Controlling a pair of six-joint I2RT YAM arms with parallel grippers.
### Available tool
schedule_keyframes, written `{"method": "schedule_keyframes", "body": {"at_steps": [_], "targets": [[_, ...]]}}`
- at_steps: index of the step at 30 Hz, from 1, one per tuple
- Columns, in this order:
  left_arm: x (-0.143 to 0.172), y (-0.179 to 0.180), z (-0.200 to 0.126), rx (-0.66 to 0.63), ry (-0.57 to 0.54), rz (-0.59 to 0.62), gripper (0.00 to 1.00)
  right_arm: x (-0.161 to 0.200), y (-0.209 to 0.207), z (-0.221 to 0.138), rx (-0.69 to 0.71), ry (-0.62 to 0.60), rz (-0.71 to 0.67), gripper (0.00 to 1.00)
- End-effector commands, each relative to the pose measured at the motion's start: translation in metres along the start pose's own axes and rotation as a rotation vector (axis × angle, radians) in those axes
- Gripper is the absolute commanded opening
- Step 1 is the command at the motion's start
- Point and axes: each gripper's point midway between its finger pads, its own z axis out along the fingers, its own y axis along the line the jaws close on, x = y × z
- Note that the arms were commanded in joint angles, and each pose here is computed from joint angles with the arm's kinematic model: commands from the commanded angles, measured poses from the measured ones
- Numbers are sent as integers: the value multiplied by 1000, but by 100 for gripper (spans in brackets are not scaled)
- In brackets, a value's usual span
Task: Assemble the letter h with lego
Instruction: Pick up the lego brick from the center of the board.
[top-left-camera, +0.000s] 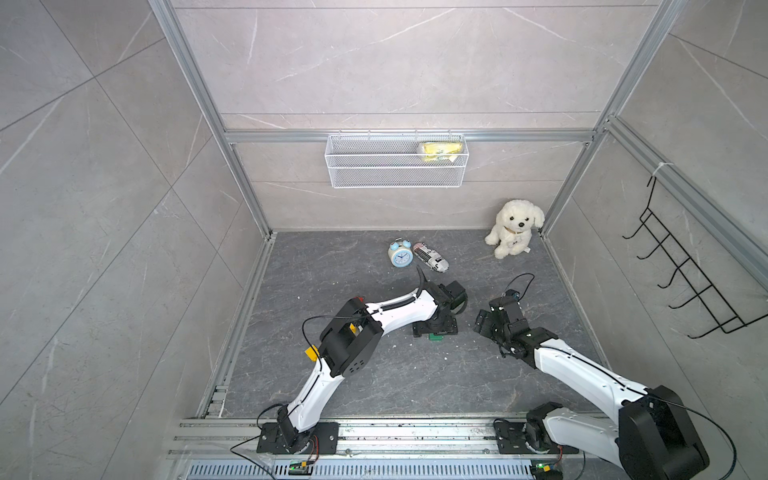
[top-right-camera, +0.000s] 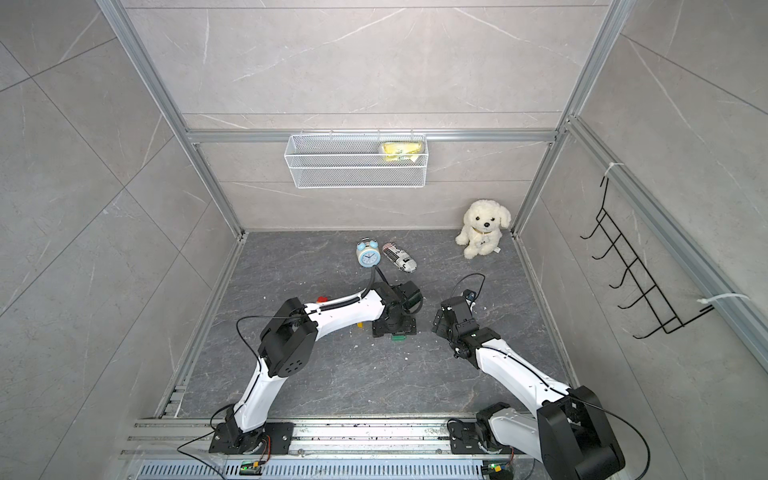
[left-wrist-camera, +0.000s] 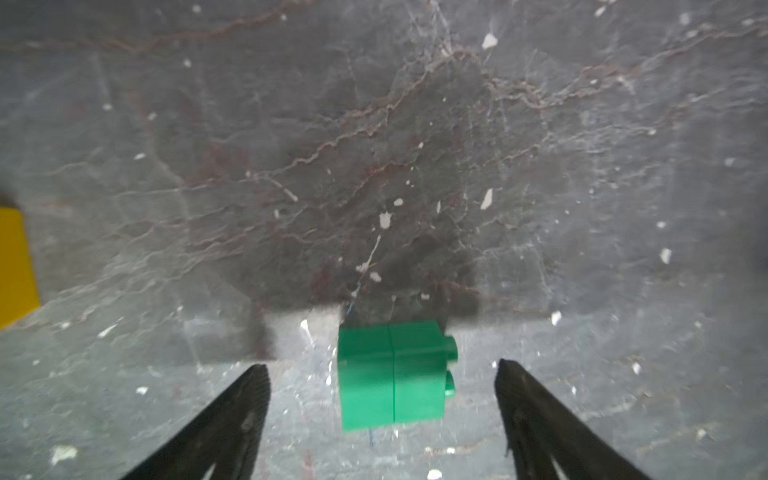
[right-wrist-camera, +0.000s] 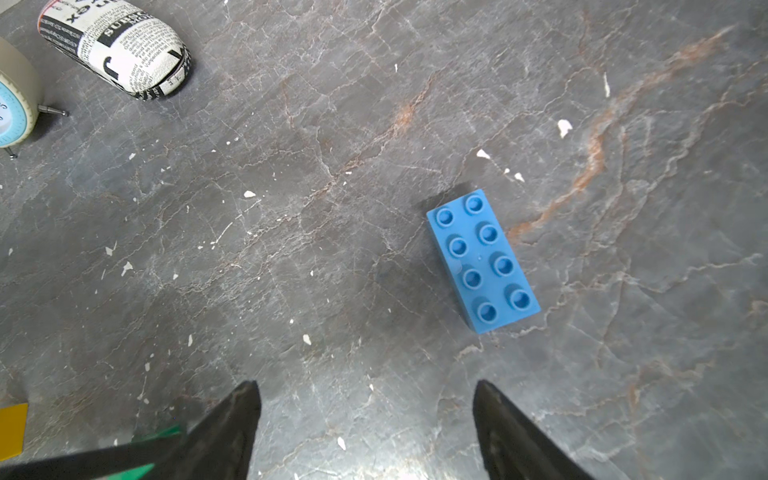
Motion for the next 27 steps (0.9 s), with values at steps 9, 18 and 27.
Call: {"method": "schedule_keyframes", "body": {"at_steps": [9, 18, 27], "targets": [[9, 2, 9, -22, 62, -48, 68, -2, 4, -1, -42, -15, 13, 82], [10, -18, 9, 92, 91, -73, 45, 4, 25, 0, -168, 4, -28, 79], [-14, -17, -14, 255, 60, -154, 40, 10, 56, -2, -349, 21, -63, 71]]}}
